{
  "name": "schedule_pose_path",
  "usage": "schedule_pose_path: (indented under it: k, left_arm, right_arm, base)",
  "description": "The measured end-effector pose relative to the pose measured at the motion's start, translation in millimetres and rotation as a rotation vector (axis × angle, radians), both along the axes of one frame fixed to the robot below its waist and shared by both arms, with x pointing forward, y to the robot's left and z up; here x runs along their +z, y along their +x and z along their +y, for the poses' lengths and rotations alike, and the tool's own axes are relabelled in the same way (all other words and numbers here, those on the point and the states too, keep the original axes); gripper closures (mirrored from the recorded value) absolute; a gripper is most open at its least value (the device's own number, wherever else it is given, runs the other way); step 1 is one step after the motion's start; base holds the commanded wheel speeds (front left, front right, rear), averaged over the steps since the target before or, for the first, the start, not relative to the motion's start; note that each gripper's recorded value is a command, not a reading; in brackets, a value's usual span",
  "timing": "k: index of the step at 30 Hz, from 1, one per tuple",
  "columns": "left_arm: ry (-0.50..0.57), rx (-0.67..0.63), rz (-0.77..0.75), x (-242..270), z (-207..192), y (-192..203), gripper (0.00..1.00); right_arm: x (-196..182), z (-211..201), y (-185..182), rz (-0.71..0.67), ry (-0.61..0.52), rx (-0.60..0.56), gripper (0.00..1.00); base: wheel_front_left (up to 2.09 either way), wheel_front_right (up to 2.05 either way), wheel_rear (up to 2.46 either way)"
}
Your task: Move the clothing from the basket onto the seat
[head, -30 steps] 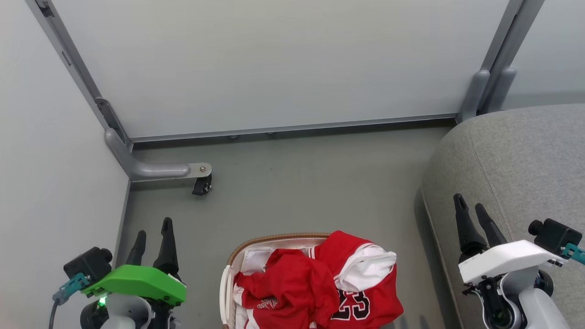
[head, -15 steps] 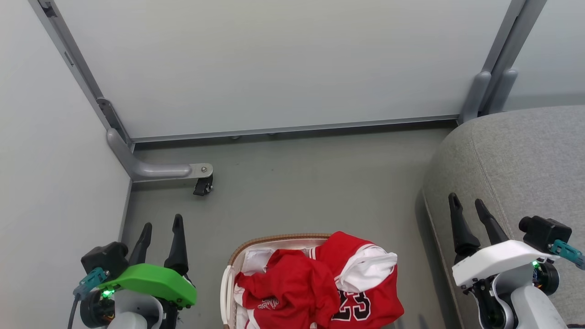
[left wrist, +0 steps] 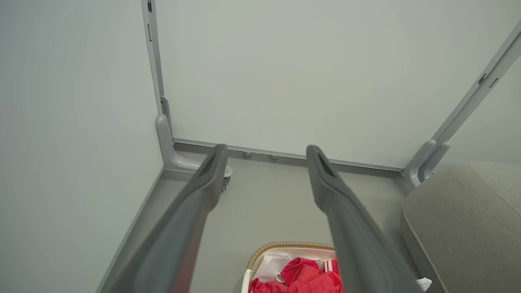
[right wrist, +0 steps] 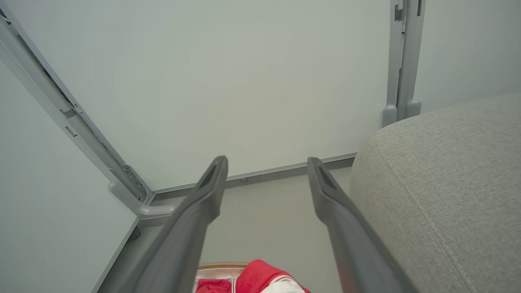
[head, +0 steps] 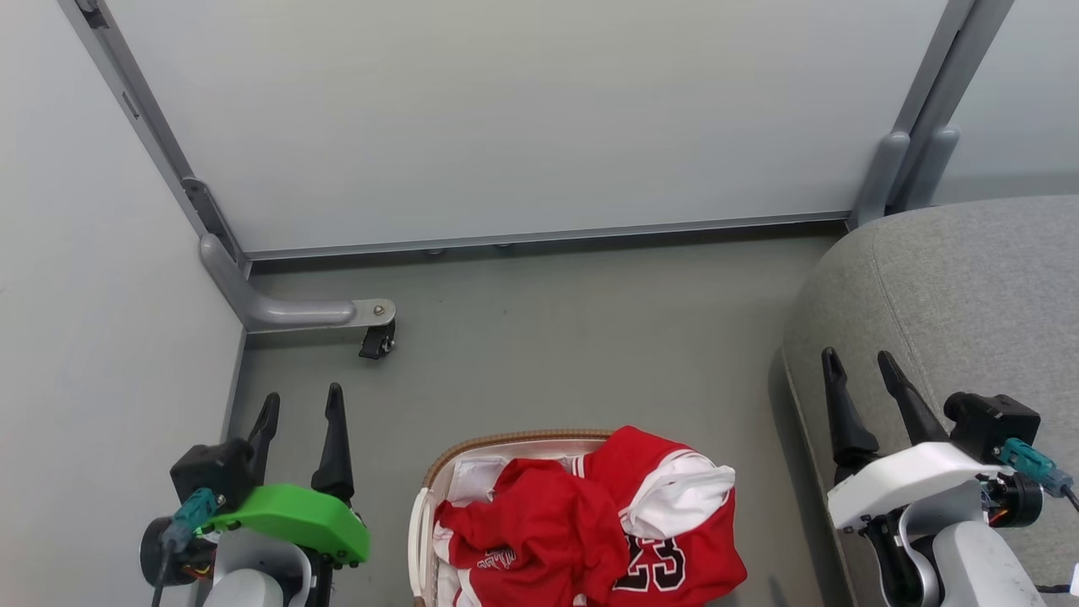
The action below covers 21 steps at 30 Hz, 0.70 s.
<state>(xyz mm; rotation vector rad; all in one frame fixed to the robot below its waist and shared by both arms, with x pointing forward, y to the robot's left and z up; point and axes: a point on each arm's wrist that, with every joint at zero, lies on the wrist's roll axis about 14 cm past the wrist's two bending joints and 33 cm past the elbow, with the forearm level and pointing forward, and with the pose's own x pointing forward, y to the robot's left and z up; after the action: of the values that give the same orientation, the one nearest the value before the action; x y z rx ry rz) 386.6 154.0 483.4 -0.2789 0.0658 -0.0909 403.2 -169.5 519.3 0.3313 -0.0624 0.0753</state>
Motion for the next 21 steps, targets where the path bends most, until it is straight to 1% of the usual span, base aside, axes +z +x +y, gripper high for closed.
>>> schedule_pose_path:
  k: [8, 21]
  left_arm:
    - [0.069, -0.002, -0.018, 0.8, 0.4, -1.2, 0.0]
    - [0.14, -0.014, -0.041, -0.1, -1.1, -5.9, 0.0]
  right_arm:
    - [-2.9, 4.3, -0.5, -0.002, -0.06, 0.011, 0.0]
    - [-6.3, 10.9, -2.5, -0.012, -0.158, 0.032, 0.0]
  base:
    - [0.0, 0.0, 0.0]
    - [0.0, 0.0, 0.0]
